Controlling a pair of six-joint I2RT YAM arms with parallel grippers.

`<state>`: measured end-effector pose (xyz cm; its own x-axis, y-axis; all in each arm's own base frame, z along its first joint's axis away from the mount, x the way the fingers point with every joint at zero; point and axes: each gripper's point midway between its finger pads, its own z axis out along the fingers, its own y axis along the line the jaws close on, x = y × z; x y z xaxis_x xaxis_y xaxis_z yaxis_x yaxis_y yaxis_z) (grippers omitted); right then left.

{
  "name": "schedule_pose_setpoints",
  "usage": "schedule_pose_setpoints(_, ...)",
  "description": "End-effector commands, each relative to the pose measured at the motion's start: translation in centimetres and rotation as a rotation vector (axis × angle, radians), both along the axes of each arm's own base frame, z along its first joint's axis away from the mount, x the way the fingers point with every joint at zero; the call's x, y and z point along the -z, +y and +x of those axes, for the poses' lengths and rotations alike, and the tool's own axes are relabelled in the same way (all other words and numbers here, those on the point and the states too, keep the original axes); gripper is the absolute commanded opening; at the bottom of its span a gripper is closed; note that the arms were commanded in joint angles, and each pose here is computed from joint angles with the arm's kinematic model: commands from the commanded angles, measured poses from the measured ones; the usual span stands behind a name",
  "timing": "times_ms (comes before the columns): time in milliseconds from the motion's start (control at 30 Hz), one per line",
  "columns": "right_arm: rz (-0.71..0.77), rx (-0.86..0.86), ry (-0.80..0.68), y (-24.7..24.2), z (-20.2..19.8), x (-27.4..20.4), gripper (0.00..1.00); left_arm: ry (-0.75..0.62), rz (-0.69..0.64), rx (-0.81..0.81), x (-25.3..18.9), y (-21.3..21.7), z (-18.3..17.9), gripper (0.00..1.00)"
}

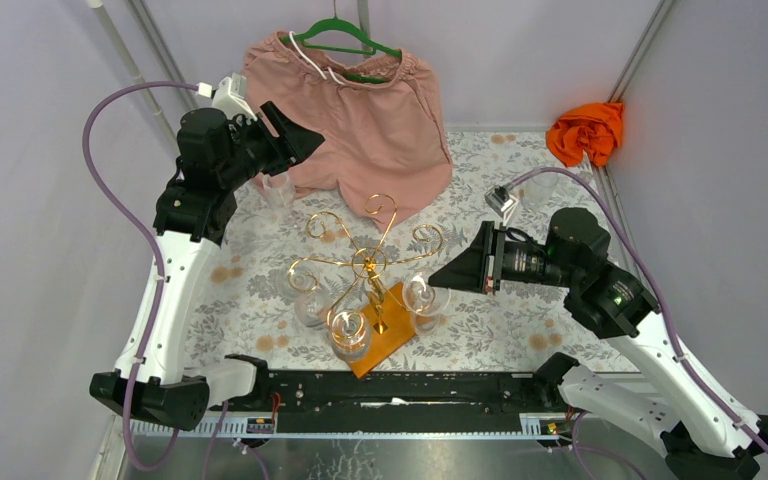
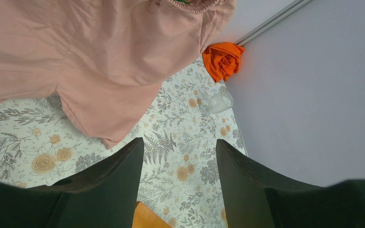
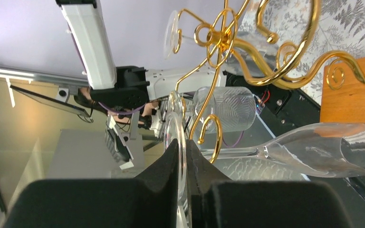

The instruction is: Take the wine glass off the wine glass rack

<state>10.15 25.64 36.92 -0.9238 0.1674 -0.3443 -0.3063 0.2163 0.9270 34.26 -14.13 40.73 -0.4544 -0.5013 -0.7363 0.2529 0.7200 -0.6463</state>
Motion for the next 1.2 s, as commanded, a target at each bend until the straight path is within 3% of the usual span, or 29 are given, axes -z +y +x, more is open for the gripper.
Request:
schedule_pose_setpoints(0,0.039,-0.073,-0.063,0.4,-1.7,-2.1,0.0,-0.026,-0.002,0.011,-0.4,-0.2,-0.3,0.65)
schedule_pose_setpoints(467,0.037,-0.172,-0.11,4.2,-3.3,-2.5,0.0,-0.031,0.002,0.012,-0.4,-0.2,-0.4,0.65)
schedule_pose_setpoints(1167,-0.094,0.115,-0.211,2.2,1.2,-1.7,0.0,-0.041,0.017,0.011,-0.8,0.0,-0.8,0.66)
